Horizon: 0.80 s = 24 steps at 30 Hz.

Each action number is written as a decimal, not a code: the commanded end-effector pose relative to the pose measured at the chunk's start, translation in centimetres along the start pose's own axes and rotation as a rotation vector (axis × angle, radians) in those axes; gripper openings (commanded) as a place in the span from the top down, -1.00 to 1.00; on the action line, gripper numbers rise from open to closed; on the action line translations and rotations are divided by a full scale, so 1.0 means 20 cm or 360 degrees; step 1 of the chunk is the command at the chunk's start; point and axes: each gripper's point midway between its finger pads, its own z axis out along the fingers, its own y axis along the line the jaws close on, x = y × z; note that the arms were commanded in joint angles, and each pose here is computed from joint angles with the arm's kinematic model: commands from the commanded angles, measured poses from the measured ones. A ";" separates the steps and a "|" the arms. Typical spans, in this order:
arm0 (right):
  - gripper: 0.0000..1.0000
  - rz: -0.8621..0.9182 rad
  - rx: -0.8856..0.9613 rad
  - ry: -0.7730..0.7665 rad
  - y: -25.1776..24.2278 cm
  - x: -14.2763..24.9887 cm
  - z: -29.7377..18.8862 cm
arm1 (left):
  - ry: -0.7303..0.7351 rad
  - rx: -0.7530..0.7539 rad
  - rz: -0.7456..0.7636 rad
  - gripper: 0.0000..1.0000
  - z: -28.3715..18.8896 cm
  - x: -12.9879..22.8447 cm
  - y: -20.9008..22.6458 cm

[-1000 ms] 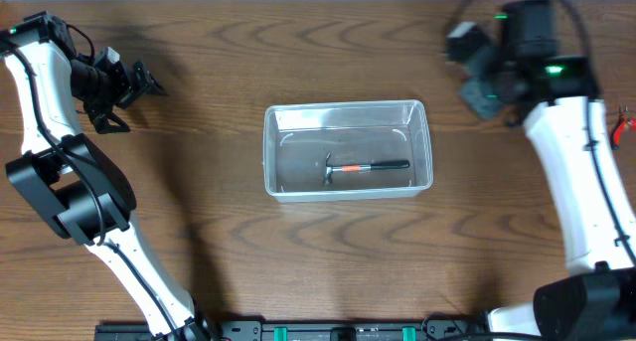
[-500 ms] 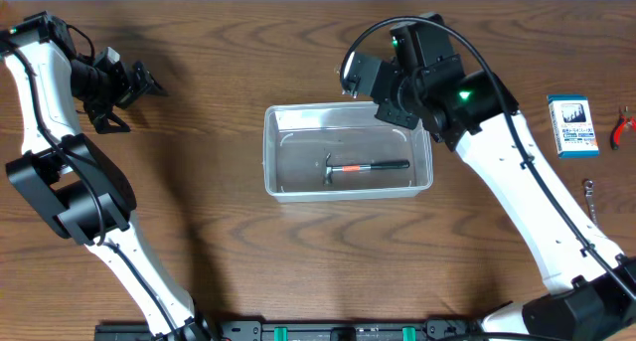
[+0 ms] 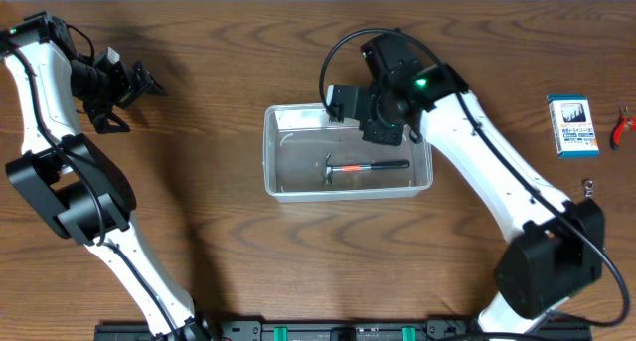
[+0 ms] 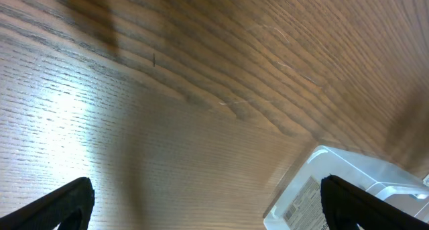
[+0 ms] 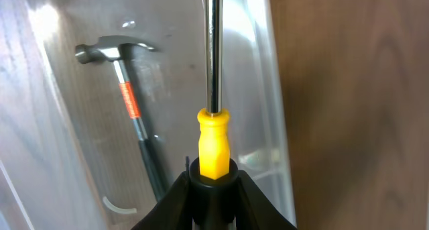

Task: Pack container
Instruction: 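Lift the screwdriver and carry it left over the clear box, then lower the screwdriver into the box and release it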

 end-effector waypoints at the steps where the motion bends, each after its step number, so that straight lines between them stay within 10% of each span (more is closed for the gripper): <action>1: 0.59 -0.0075 -0.0085 -0.0043 0.05 -0.06 0.05 | -0.0066 -0.0004 0.0022 -0.96 -0.08 -0.01 -0.02; 18: 0.57 -0.0079 -0.0293 0.0077 0.17 0.02 0.22 | -0.0066 -0.0004 0.0022 -0.96 -0.08 -0.01 -0.02; 24: 0.23 -0.0070 -0.0246 0.0044 0.13 -0.02 0.20 | -0.0066 -0.0004 0.0022 -0.96 -0.08 -0.01 -0.02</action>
